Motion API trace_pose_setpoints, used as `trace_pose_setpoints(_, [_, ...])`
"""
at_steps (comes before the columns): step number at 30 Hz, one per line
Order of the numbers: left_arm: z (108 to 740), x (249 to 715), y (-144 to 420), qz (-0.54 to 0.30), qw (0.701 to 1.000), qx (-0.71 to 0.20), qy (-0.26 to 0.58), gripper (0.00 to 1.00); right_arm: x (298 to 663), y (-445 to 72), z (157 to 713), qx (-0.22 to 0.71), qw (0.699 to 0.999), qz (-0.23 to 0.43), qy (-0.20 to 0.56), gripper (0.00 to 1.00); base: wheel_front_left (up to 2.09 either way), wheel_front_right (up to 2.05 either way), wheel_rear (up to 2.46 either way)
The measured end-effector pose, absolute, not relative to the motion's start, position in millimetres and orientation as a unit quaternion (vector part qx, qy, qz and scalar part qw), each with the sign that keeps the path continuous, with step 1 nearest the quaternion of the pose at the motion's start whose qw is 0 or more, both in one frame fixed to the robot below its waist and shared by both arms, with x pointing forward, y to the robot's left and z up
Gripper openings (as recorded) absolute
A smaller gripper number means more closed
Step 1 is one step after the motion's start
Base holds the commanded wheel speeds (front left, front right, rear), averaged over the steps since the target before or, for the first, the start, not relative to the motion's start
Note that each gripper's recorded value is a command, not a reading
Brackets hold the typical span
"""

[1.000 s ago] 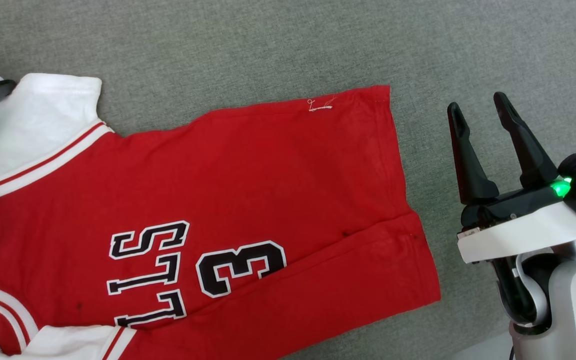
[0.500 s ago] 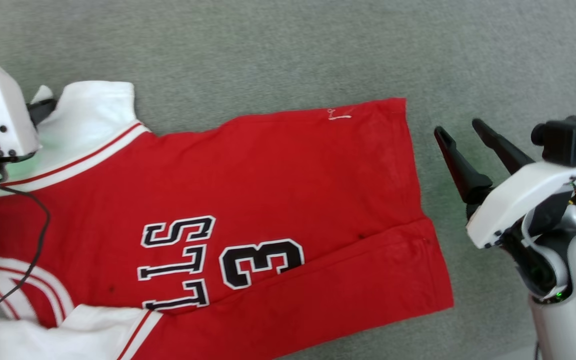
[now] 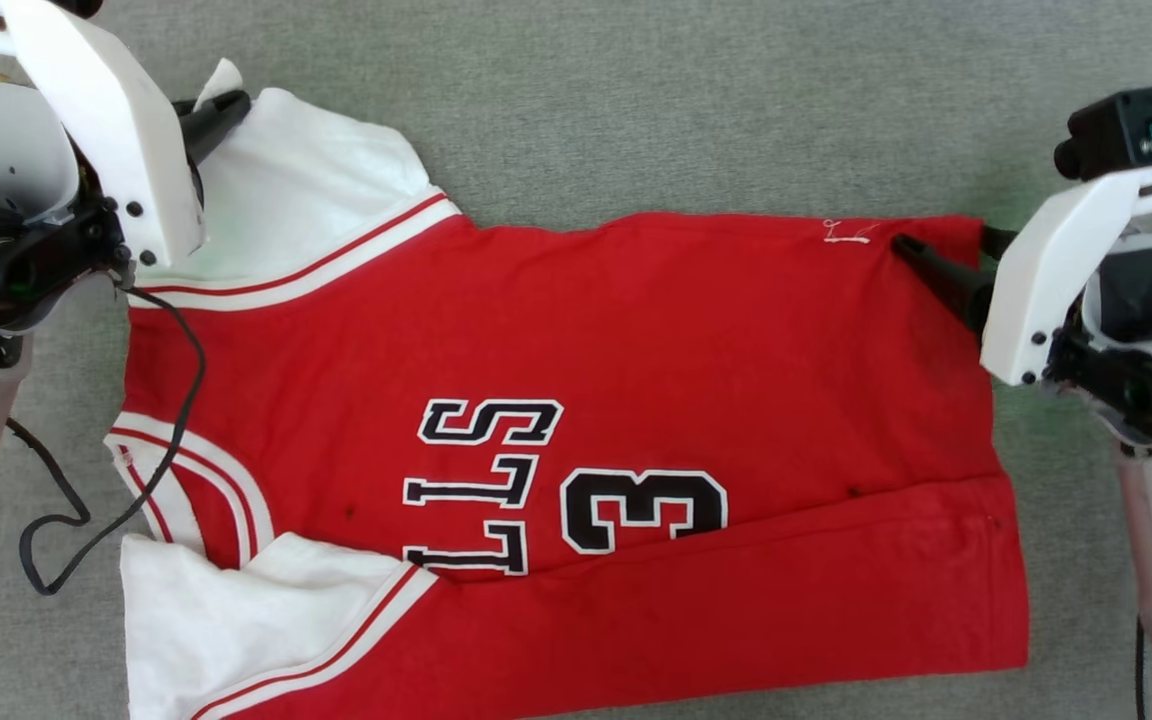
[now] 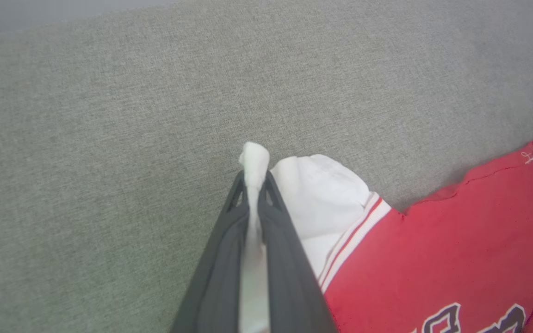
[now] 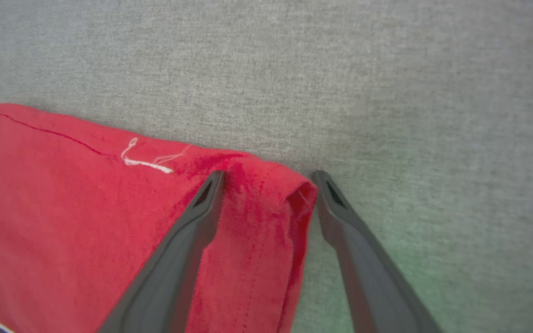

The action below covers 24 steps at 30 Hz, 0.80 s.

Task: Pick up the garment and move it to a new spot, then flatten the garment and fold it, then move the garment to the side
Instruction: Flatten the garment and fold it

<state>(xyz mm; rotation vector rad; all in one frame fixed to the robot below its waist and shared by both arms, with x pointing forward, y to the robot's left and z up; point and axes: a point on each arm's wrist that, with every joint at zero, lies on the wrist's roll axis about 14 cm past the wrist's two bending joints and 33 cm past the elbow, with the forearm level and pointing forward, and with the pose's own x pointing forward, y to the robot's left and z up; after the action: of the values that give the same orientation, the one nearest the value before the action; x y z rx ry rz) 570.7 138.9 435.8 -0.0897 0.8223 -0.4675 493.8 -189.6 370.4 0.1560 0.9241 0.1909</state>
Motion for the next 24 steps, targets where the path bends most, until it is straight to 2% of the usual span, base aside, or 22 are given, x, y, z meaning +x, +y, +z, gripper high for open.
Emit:
trace_pose_setpoints(2, [433, 570, 141, -0.222, 0.890, -0.044, 0.396, 0.00, 494, -187, 363, 0.074, 0.877, 0.096, 0.465, 1.00, 0.00, 0.00, 0.00])
trace_pose_setpoints(3, [432, 570, 143, -0.222, 0.890, -0.043, 0.396, 0.00, 495, -186, 362, 0.076, 0.874, 0.098, 0.470, 0.51, 0.00, 0.00, 0.00])
trace_pose_setpoints(4, [432, 569, 143, -0.222, 0.891, -0.042, 0.395, 0.00, 495, -186, 360, 0.076, 0.872, 0.098, 0.474, 0.12, 0.00, 0.00, 0.00])
trace_pose_setpoints(5, [432, 569, 144, -0.222, 0.891, -0.042, 0.394, 0.00, 495, -186, 359, 0.075, 0.870, 0.098, 0.478, 0.00, 0.00, 0.00, 0.00])
trace_pose_setpoints(10, [438, 569, 148, -0.218, 0.899, -0.047, 0.377, 0.00, 498, -186, 365, 0.069, 0.874, 0.101, 0.469, 0.00, 0.00, 0.00, 0.00])
trace_pose_setpoints(18, [464, 553, 168, -0.193, 0.924, -0.076, 0.320, 0.00, 503, -187, 417, 0.031, 0.920, 0.109, 0.376, 0.00, 0.00, 0.00, 0.00])
trace_pose_setpoints(24, [469, 509, 190, -0.160, 0.933, -0.110, 0.303, 0.00, 470, -188, 431, 0.032, 0.926, 0.109, 0.361, 0.00, 0.00, 0.00, 0.00])
